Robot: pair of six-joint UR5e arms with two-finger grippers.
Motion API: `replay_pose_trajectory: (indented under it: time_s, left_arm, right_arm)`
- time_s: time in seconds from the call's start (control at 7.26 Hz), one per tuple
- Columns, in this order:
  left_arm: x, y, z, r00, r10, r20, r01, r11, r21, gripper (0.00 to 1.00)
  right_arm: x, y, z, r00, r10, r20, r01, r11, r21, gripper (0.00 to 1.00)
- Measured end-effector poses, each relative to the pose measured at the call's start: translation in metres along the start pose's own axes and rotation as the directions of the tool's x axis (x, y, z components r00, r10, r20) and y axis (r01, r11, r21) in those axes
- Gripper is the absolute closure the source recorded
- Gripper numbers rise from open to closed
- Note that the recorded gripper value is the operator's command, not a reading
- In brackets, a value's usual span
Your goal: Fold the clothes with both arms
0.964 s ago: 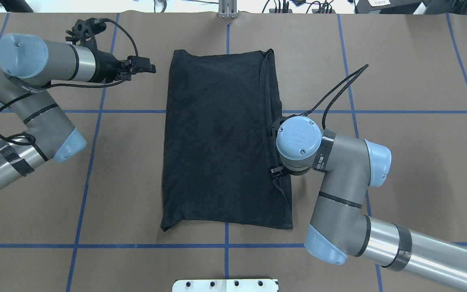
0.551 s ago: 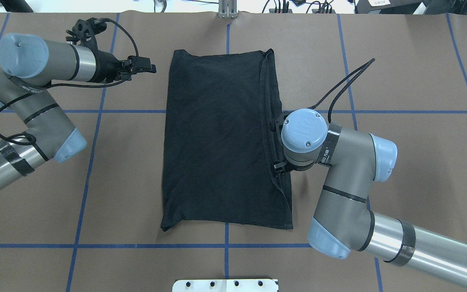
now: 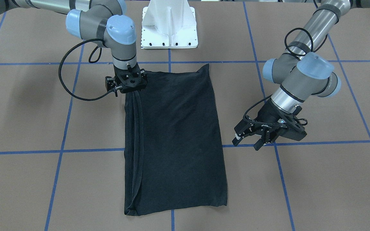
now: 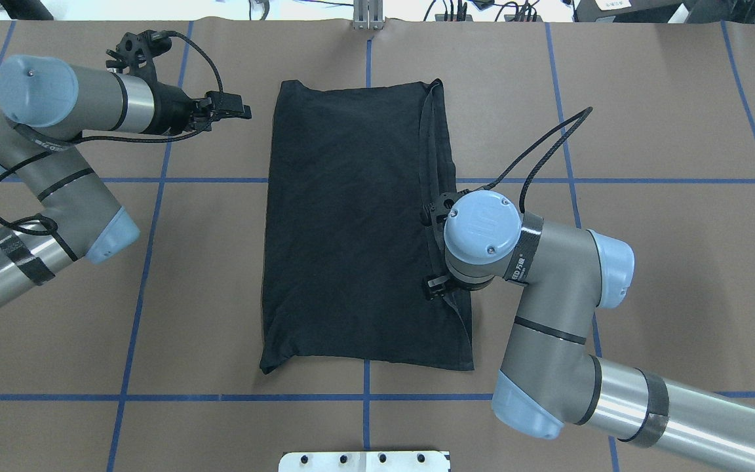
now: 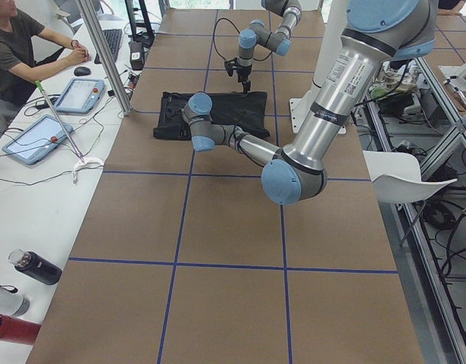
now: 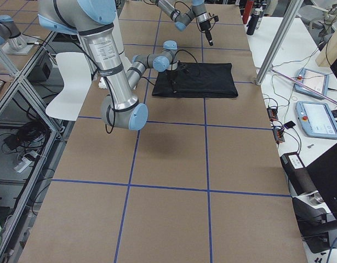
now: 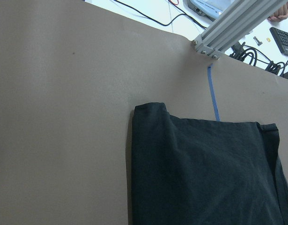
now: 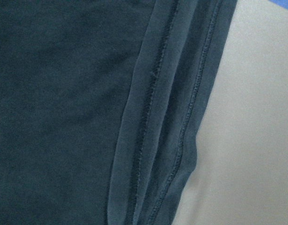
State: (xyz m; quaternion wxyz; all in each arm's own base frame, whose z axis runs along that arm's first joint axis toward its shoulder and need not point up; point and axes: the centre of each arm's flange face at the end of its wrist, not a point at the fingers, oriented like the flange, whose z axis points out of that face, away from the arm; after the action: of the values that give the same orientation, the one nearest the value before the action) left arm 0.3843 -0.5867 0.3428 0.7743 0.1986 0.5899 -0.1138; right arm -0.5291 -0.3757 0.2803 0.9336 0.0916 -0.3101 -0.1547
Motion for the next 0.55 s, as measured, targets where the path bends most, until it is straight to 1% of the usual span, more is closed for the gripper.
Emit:
replay_pose_trajectory:
  time_s: [0.14,0.55]
  left_arm:
    - [0.0,0.0,0.0,1.0,-0.001,0.0,0.001,1.0,0.0,0.0]
    - [0.002,-0.001,0.0,1.0,-0.002,-0.002,0.002,1.0,0.001,0.0]
  right_arm:
    - [-0.003,0.004,-0.001,1.0,-0.007,0.005,0.007,1.0,-0.001,0.01]
    - [-0.001,0.018,0.017,1.0,-0.022,-0.013,0.022,0.999,-0.03,0.01]
